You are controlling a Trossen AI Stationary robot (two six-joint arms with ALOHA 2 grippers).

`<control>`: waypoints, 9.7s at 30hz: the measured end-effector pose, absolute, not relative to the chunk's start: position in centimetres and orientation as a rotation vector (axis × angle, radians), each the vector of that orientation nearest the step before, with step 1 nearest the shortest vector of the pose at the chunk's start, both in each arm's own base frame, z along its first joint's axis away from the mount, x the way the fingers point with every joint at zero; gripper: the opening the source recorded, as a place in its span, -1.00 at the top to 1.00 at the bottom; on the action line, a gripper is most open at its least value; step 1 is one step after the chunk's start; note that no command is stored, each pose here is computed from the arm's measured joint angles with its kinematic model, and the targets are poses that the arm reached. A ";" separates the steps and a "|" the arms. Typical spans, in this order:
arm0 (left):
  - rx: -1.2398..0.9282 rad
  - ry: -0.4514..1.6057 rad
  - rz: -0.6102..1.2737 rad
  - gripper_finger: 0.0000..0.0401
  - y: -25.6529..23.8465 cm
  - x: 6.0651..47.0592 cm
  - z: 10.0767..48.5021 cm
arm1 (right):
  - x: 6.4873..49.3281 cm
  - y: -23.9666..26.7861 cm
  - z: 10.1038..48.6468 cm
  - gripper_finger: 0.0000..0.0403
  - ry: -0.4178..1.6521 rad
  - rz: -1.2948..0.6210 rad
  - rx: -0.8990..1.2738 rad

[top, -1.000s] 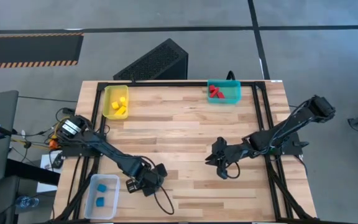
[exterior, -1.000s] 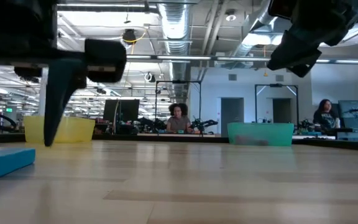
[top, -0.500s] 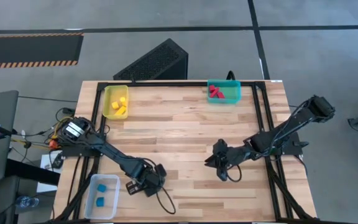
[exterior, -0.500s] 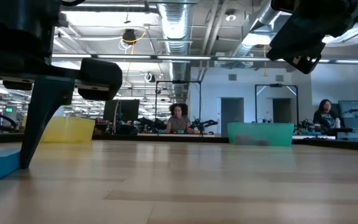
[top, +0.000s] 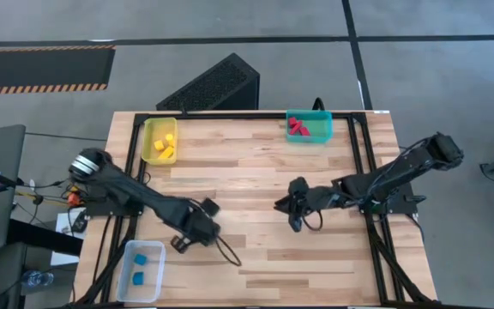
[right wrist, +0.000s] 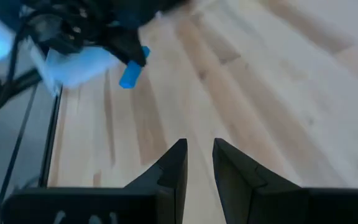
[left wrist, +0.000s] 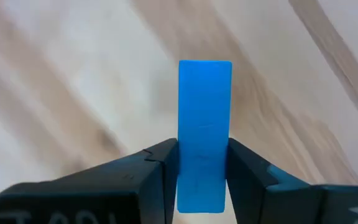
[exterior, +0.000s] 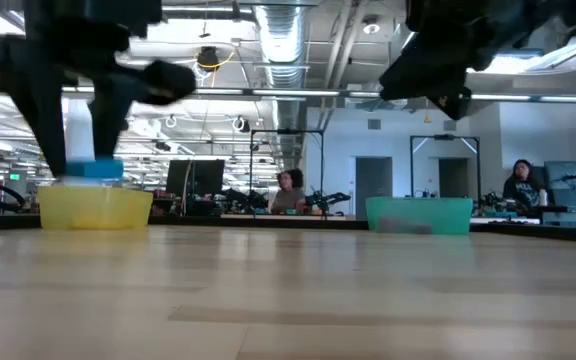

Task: Sort & place blocks by color
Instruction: Put the blue block into the transparent bin, then return to Home Position

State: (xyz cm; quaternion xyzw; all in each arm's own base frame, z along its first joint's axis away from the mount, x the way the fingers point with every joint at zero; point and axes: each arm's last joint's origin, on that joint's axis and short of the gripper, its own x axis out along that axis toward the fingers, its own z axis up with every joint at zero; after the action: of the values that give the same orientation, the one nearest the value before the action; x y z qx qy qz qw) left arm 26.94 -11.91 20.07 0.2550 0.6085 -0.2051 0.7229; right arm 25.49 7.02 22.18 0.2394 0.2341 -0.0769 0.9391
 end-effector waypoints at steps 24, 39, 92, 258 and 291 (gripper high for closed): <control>-0.132 1.488 -0.286 0.52 -19.2 9.1 23.6 | 26.8 -0.8 23.0 0.50 0.301 -0.425 0.650; -0.188 1.485 -0.105 -0.11 -17.4 9.5 19.1 | 26.8 -1.1 22.9 0.04 0.349 -0.337 0.659; 0.003 0.128 -0.006 0.96 9.6 22.1 28.3 | 16.4 -1.2 29.1 0.98 -0.049 0.183 -0.044; -0.074 0.082 0.153 1.00 0.9 9.3 17.1 | 9.6 0.1 17.2 0.79 -0.057 0.242 -0.063; -0.074 0.082 0.153 1.00 0.9 9.3 17.1 | 9.6 0.1 17.2 0.79 -0.057 0.243 -0.063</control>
State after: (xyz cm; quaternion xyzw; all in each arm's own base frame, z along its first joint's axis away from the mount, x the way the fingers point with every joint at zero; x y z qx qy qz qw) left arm 9.33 0.87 17.14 -0.0372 0.0411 0.0762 0.9955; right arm 9.61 0.10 17.16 -0.0316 -0.0283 0.1210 0.9917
